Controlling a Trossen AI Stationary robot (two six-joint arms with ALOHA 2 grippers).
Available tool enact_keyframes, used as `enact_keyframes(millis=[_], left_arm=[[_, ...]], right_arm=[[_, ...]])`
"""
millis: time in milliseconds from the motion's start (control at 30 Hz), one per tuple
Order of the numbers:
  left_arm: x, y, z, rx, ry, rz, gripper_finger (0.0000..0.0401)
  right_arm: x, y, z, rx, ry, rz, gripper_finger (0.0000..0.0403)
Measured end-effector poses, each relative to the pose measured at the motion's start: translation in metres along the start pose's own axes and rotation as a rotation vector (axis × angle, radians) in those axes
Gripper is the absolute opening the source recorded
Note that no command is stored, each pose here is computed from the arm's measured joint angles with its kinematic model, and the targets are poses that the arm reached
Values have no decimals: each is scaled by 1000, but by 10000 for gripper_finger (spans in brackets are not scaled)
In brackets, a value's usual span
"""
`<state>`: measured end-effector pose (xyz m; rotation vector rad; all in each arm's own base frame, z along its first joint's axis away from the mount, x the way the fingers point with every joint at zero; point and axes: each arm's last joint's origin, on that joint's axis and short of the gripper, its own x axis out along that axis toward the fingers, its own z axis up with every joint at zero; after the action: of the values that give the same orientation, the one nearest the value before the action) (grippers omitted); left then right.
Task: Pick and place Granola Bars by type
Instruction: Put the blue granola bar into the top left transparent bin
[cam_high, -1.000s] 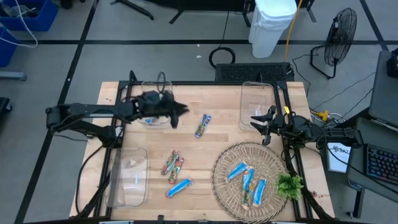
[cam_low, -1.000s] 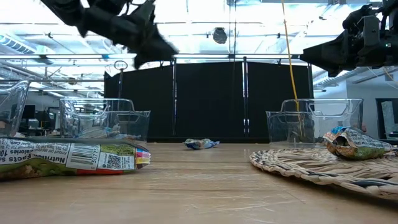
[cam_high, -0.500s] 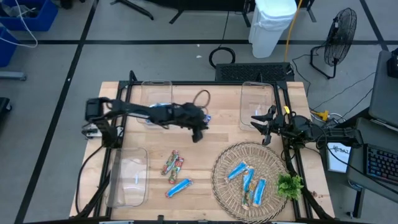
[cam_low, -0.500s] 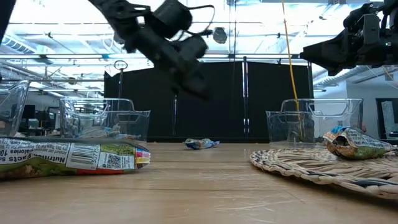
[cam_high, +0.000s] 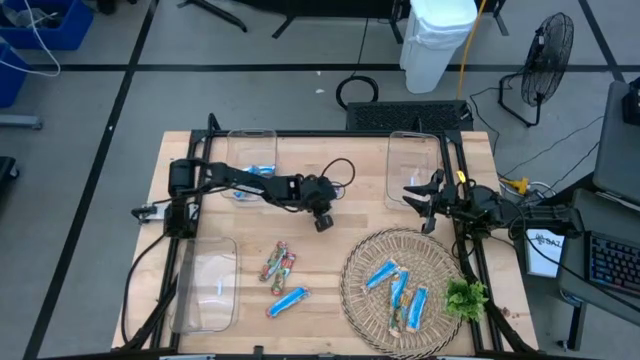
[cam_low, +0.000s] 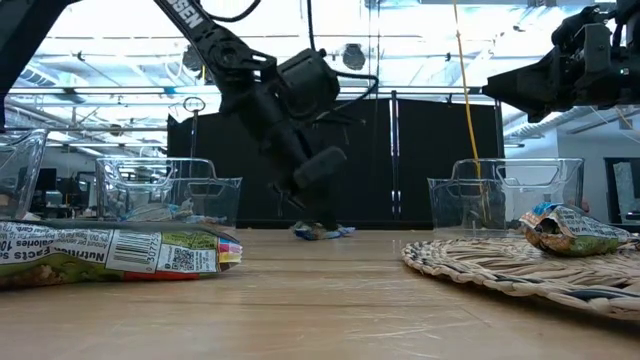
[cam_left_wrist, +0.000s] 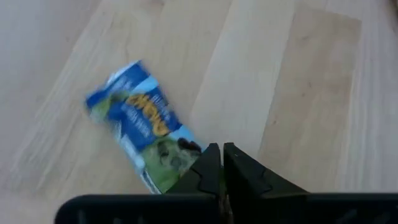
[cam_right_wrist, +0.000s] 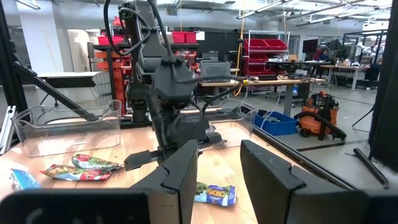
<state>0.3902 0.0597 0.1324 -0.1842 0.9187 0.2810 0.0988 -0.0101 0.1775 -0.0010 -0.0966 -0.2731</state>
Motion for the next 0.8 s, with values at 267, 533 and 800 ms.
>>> enact_keyframes(millis=[267, 533, 800], left_arm=[[-7, 4, -16, -37, 181, 72, 7], [-30, 11, -28, -68, 340, 211, 12], [-58, 10, -14, -111, 248, 219, 28]], right_arm=[[0, 0, 0, 0, 0, 0, 114], [0, 0, -1, -1, 5, 0, 114], [1, 0, -1, -3, 10, 0, 114]])
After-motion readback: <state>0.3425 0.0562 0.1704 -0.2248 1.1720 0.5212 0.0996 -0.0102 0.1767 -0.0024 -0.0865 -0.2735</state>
